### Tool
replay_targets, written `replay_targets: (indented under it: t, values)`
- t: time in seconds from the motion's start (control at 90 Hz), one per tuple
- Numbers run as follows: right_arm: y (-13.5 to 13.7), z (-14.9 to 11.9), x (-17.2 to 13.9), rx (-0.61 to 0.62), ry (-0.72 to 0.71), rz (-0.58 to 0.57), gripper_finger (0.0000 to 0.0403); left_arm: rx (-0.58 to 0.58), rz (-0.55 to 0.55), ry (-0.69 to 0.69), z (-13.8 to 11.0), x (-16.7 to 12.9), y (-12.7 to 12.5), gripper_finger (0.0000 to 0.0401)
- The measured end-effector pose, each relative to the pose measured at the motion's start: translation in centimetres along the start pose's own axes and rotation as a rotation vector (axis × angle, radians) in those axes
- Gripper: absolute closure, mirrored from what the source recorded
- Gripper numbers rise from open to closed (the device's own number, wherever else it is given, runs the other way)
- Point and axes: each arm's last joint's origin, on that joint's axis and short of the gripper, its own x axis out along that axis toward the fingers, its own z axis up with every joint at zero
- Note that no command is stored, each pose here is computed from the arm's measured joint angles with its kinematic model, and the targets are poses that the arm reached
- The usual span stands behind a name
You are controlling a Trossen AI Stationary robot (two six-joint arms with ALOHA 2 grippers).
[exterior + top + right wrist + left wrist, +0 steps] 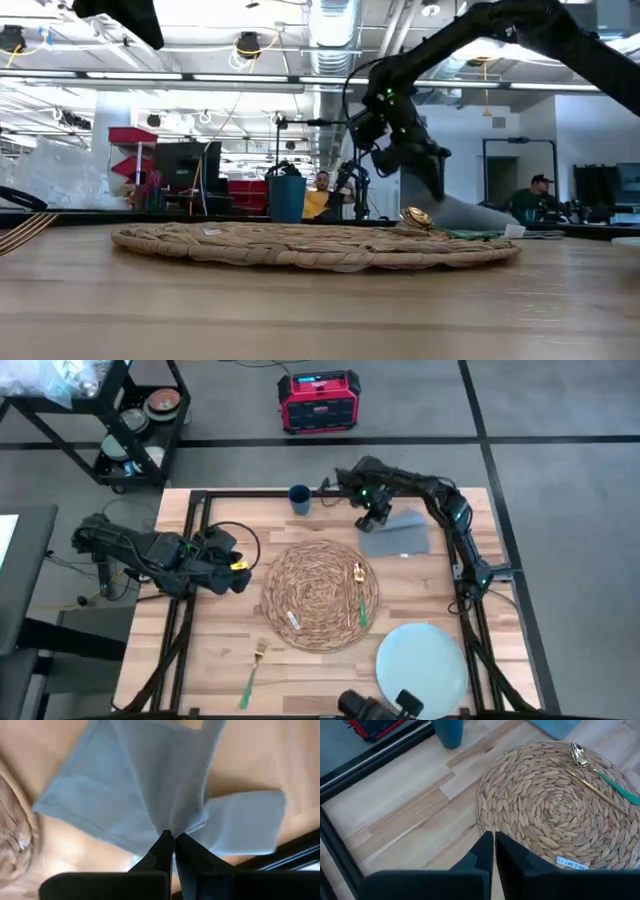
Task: Set table place
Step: Fold the gray table napkin
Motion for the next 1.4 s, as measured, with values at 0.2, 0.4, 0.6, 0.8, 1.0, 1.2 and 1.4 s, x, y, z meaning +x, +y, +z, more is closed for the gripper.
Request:
replay_targets:
  t: [0.2, 0.4, 0.6, 0.8, 1.0, 1.2, 1.4]
  values:
    - [2.2, -0.7, 2.6, -0.050, 0.092, -0.034, 0.0403, 0.031, -0.010, 0.002, -0.2, -0.1, -0.1, 0.0401]
    - [3.3, -1.1, 2.7, -0.131, 0.084, -0.019, 0.0395, 0.053, -0.012, 0.003, -0.2, -0.2, -0.1, 0.0401]
    - [2.9, -3.4, -1.0, -0.156, -0.066, 0.050, 0.0347, 0.060, -0.012, 0.003, -0.2, -0.2, -0.1, 0.0401]
    - [2.3, -7.0, -3.7, -0.139, -0.161, 0.089, 0.0288, 0.125, -0.012, 0.002, -0.2, -0.2, -0.1, 0.0401]
    - [1.0, -7.0, -3.4, -0.177, -0.377, -0.051, 0.0264, 0.173, -0.011, 0.000, -0.2, -0.2, -0.1, 0.0401]
    - [-3.3, -4.2, -0.3, -0.051, -0.267, -0.034, 0.0302, 0.182, -0.011, -0.001, -0.2, -0.2, -0.1, 0.0401]
    - [-6.7, -3.3, 1.4, -0.006, -0.250, -0.021, 0.0390, 0.134, -0.012, -0.001, -0.2, -0.2, -0.1, 0.0401]
